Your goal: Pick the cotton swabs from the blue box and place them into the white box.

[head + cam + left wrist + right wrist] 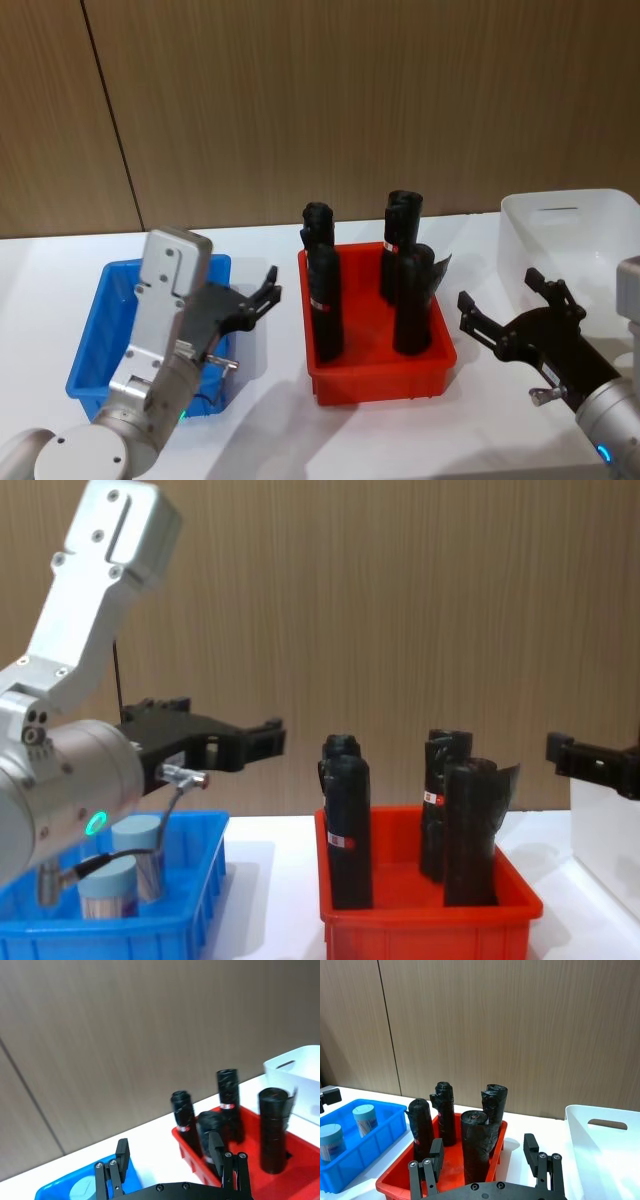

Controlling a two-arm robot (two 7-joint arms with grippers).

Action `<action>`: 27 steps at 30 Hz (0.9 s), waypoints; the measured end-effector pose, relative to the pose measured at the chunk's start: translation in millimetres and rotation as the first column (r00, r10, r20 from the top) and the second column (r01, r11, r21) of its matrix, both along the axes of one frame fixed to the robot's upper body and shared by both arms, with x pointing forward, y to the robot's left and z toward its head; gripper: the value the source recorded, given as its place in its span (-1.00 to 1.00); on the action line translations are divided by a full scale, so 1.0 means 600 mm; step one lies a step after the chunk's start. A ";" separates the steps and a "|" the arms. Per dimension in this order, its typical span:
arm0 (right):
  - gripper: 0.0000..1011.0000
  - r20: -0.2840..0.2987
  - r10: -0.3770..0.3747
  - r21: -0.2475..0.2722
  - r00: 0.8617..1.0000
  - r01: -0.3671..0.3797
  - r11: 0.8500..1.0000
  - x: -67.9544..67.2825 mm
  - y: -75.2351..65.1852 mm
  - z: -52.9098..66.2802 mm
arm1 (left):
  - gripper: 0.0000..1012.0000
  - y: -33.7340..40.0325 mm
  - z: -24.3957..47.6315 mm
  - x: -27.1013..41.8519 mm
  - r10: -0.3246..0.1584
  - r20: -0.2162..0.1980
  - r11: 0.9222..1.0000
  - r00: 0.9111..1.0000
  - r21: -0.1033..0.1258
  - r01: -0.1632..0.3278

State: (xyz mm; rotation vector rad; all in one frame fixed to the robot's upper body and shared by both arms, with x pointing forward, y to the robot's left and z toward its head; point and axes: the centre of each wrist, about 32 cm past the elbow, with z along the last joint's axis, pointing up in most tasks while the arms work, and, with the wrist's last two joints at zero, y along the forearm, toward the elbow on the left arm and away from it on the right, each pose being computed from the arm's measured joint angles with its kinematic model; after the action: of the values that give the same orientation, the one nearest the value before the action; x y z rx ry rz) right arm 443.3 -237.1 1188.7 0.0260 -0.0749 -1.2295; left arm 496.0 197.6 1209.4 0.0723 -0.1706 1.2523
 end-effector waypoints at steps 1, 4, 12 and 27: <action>0.98 0.000 0.000 0.000 1.000 0.000 1.000 0.000 0.000 0.000 | 0.98 0.003 0.000 0.002 0.021 -0.015 1.000 1.000 -0.006 -0.021; 0.98 0.000 0.000 0.000 1.000 0.000 1.000 0.000 0.000 0.000 | 0.98 0.011 0.000 0.007 0.052 -0.041 0.998 0.998 -0.017 -0.053; 0.98 0.000 0.000 0.000 1.000 0.000 1.000 0.000 0.000 0.000 | 0.98 0.033 -0.006 0.021 0.119 -0.115 0.992 0.986 -0.038 -0.124; 0.98 0.000 0.000 0.000 1.000 0.000 1.000 0.000 0.000 0.000 | 0.98 0.076 -0.023 0.039 0.203 -0.238 0.973 0.950 -0.061 -0.224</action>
State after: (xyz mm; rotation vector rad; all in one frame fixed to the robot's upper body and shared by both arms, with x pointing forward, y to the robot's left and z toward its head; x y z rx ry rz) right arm 443.3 -237.1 1188.7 0.0260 -0.0749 -1.2295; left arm 519.2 243.4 1195.5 0.1628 0.0962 1.4551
